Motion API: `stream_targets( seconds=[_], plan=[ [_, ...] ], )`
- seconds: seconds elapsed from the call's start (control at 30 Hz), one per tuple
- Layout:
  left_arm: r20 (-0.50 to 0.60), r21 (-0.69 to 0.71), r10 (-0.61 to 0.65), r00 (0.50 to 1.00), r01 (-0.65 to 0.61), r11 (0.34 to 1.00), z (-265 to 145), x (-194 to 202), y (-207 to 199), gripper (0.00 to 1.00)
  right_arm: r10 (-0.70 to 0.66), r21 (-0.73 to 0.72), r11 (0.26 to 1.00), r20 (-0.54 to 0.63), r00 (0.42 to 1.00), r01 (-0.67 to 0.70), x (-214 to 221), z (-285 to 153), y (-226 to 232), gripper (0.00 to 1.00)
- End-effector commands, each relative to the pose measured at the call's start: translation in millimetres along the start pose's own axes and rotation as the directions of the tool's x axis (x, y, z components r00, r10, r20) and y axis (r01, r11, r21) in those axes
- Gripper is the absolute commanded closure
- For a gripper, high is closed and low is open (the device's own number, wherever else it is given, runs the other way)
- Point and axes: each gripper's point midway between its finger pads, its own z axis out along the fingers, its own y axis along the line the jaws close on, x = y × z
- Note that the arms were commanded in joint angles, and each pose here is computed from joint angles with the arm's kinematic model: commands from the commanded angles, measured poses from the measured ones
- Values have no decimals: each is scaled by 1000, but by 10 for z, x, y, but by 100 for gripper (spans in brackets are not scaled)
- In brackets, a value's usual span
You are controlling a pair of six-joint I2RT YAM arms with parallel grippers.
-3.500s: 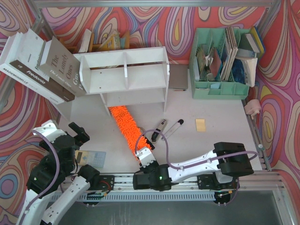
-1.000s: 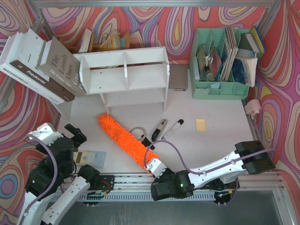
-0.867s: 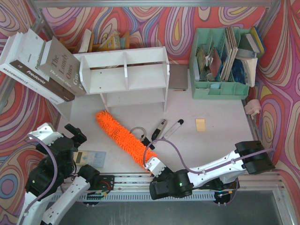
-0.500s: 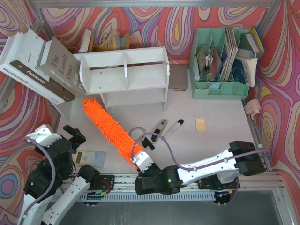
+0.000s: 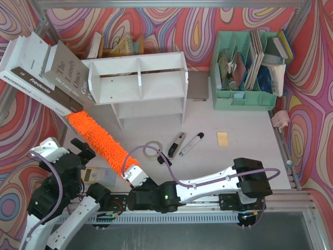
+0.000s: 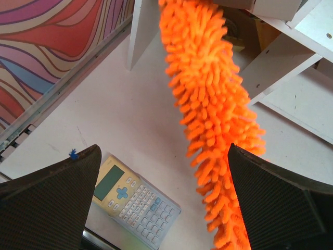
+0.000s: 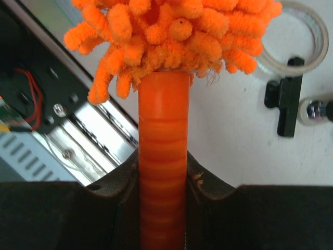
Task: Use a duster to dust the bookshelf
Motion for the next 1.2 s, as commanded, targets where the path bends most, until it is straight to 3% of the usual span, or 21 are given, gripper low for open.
stream_targets(
  seconds=[0.0, 0.43, 0.73, 0.87, 1.0, 1.17],
  plan=[
    [8, -4, -8, 1000, 8, 1000, -10, -7, 31, 2, 39, 24, 999, 107, 994, -41, -443, 111, 33, 100],
    [12, 11, -21, 1000, 21, 1000, -24, -11, 25, 2, 249, 129, 953, 185, 951, -274, -469, -113, -445, 100],
    [9, 10, -17, 1000, 17, 1000, -19, -4, 21, 2, 113, -82, 991, 120, 986, -103, -514, 104, 228, 100],
    [8, 12, -16, 1000, 16, 1000, -18, -4, 15, 2, 61, -121, 992, 152, 986, -42, -552, 76, 377, 100],
    [7, 13, -13, 1000, 13, 1000, -17, -6, 7, 2, 65, -79, 995, 159, 985, -53, -516, 86, 310, 100],
    [3, 13, -10, 1000, 10, 1000, -11, 1, -2, 2, 199, 91, 972, 162, 966, -216, -456, 28, -164, 100]
  ],
)
